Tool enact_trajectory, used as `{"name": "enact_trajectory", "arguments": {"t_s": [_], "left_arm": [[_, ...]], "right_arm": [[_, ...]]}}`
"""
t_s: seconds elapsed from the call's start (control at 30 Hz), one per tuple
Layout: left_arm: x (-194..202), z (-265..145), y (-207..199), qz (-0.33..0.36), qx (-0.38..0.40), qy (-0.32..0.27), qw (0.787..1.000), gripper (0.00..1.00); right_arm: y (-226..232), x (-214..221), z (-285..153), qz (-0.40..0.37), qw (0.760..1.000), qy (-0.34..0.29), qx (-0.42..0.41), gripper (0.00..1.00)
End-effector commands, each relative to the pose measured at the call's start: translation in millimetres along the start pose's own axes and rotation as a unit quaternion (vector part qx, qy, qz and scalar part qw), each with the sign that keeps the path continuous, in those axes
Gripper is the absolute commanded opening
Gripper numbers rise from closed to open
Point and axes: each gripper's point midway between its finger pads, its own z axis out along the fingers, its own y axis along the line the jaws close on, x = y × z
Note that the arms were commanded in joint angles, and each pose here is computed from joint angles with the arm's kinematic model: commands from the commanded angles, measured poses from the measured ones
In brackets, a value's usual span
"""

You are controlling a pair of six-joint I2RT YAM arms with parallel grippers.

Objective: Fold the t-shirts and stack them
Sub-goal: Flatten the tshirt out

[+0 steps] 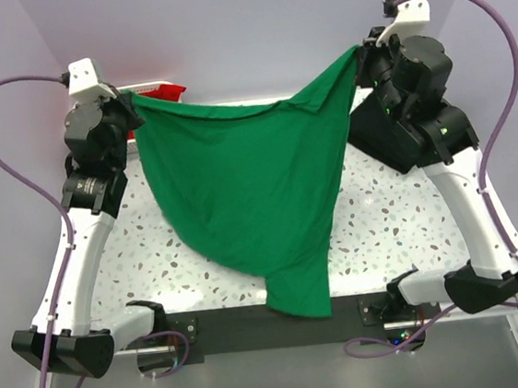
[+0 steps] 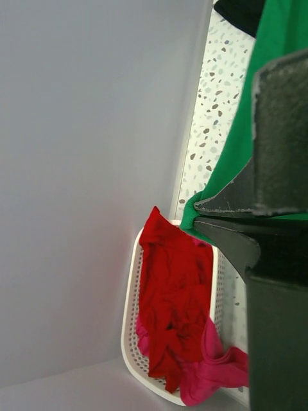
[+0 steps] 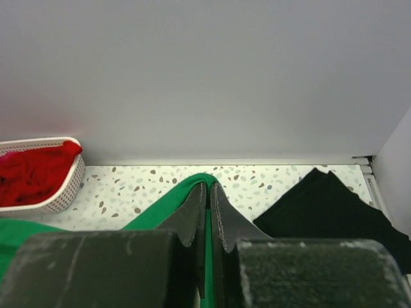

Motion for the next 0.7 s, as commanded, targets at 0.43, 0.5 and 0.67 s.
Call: {"name": "enact_trajectory", "arguments": {"t_s": [0.43,0.5,0.67], "left_arm": [[-112,-115,29,-0.034,-0.023,-0.162,0.986,0.00],[-127,-137,32,-0.042,-0.020,-0.188,0.981,0.00],[-151,-170,39,-0.053,-0.019,-0.225,0.973,0.00]], "right_arm": [[-39,-123,-115,0.036,0.984,-0.172,0.005,0.00],[-44,-136,-134,0.042,0.980,-0.196,0.002,0.00],[-50,-160,-163,0.041,0.972,-0.232,-0.009,0.00]]}}
